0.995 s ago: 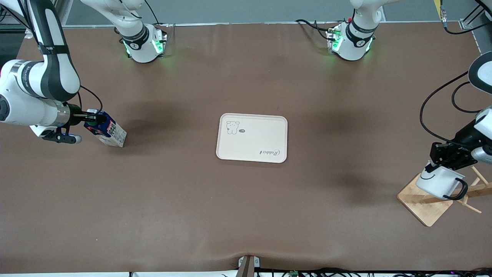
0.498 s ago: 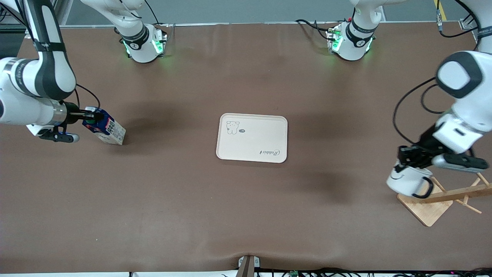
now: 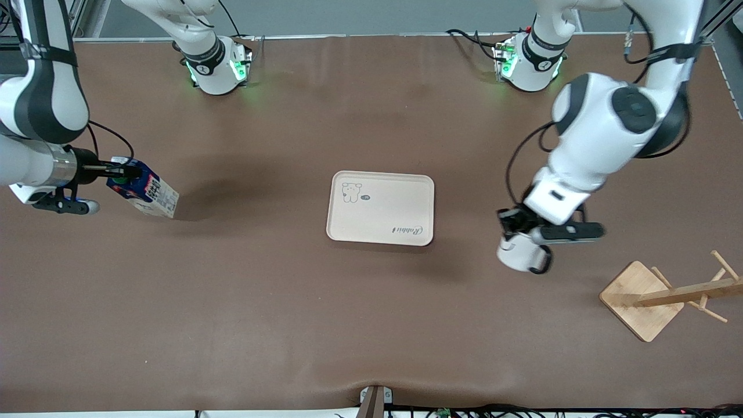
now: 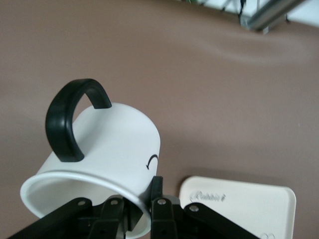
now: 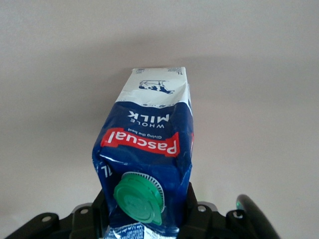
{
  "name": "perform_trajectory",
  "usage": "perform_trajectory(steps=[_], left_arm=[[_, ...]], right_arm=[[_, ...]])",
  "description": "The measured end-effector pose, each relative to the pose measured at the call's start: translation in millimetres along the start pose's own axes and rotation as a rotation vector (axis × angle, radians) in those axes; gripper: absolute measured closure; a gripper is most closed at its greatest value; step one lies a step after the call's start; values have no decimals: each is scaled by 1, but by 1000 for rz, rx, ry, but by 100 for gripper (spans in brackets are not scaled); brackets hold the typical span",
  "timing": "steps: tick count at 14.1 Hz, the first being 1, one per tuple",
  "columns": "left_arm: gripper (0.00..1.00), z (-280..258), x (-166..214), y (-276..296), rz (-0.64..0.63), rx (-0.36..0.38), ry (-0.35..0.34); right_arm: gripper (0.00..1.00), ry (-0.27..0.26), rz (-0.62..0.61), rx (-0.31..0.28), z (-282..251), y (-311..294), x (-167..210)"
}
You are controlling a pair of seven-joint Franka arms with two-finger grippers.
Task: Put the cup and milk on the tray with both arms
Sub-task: 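Carry the mug onto the tray while the right gripper lifts the carton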
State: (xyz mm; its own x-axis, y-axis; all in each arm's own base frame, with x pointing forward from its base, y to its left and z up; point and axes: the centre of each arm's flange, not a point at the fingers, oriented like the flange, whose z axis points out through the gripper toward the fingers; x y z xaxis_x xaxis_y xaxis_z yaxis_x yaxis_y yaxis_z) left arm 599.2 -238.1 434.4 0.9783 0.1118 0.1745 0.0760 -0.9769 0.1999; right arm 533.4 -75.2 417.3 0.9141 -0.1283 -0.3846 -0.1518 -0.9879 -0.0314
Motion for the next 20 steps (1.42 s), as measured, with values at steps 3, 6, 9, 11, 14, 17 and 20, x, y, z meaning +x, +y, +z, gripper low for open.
perform_trajectory(steps=[3,6,9,11,14,17,20], left_arm=[[91,49,-36,52,-20,28,-69],[91,100,-79,110,-43,46,-142],[91,142,-115,142,-23,71,-199],[91,160,-130,148,-5,91,-232],[91,186,-153,158,24,135,-294],[91,195,-164,164,42,187,-356],[91,196,-165,160,43,217,-385]], right_arm=[[41,-17,-5,-1,-24,-2,-7],[41,-28,-15,-3,-53,-8,-17],[41,-6,-40,-9,-79,-22,-23],[41,2,-70,-19,-88,-40,-27],[41,9,-113,-36,-90,-65,-29],[41,22,-177,-22,-98,-103,-36],[41,33,-178,7,-110,-158,-52]])
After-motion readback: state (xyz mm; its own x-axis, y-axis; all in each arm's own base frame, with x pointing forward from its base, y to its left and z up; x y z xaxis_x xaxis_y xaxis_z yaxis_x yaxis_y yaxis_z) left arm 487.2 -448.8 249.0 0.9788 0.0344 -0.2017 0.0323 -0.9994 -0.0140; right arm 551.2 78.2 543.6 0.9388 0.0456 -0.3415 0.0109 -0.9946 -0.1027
